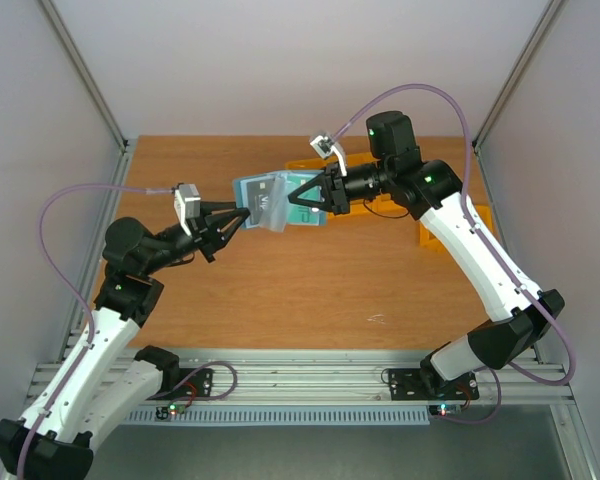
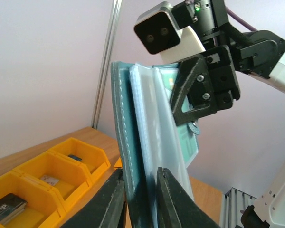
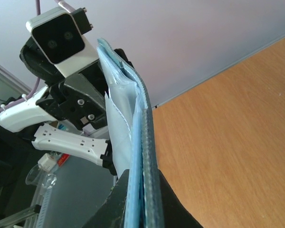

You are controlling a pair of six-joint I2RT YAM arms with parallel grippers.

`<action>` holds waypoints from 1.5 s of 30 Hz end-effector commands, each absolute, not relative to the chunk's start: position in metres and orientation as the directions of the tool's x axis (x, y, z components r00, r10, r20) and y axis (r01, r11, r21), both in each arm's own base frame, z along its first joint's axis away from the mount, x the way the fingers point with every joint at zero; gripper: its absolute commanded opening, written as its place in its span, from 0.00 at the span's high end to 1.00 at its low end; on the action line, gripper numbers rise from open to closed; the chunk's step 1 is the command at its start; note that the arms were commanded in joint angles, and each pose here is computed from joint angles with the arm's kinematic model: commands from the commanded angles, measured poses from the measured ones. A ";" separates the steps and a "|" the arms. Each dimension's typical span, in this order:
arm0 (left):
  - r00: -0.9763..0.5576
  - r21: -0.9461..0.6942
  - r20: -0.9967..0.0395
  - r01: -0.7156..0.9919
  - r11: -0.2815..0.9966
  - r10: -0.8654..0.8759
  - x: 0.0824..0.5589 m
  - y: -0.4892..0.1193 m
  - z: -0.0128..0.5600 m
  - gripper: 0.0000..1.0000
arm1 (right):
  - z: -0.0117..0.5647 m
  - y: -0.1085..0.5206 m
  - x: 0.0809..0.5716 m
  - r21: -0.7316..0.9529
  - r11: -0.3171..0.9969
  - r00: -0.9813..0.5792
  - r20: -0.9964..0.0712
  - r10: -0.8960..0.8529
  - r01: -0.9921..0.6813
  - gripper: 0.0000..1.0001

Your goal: Take the credit cards out of the card holder

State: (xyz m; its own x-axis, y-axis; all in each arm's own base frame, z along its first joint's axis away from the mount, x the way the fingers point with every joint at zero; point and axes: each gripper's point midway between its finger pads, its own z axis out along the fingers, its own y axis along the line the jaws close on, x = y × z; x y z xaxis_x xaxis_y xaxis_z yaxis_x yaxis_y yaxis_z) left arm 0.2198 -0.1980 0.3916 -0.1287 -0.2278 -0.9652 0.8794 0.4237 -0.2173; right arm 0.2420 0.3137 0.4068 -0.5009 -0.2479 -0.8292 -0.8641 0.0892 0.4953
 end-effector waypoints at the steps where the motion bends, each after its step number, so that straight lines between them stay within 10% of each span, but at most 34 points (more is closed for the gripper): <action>1: -0.066 -0.167 -0.972 0.870 0.463 -0.227 0.225 -0.197 0.402 0.81 | 0.426 0.318 0.222 0.451 0.012 -0.440 -0.864 -0.246 -0.892 0.99; 13: -0.051 -0.125 -0.976 0.926 0.356 -0.210 0.205 -0.215 0.405 1.00 | 0.425 0.332 0.213 0.434 -0.030 -0.410 -0.869 -0.275 -0.900 0.98; 21: -0.027 -0.123 -0.982 0.843 0.524 -0.187 0.229 -0.200 0.394 1.00 | 0.413 0.310 0.253 0.347 0.267 -0.416 -0.866 -0.276 -0.899 0.53; 28: 0.063 0.004 -0.996 0.732 0.682 -0.063 0.250 -0.181 0.381 1.00 | 0.409 0.272 0.279 0.223 0.517 -0.424 -0.850 -0.313 -0.827 0.39; 32: 0.071 0.003 -0.995 0.743 0.669 -0.074 0.246 -0.182 0.384 1.00 | 0.408 0.288 0.269 0.258 0.450 -0.423 -0.849 -0.318 -0.855 0.04; 45: -0.028 -0.111 -0.983 0.875 0.471 -0.180 0.215 -0.204 0.391 1.00 | 0.404 0.339 0.250 0.373 0.212 -0.422 -0.858 -0.293 -0.904 0.02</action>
State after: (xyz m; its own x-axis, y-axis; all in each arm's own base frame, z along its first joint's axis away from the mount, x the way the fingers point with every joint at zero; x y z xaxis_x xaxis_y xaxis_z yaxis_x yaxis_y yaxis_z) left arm 0.2294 -0.2005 0.3706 -0.0575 -0.1163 -0.9915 0.8373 0.5353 -0.1113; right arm 0.2731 0.3180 0.3897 -0.4438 -0.3067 -0.8420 -0.8657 0.3895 0.3144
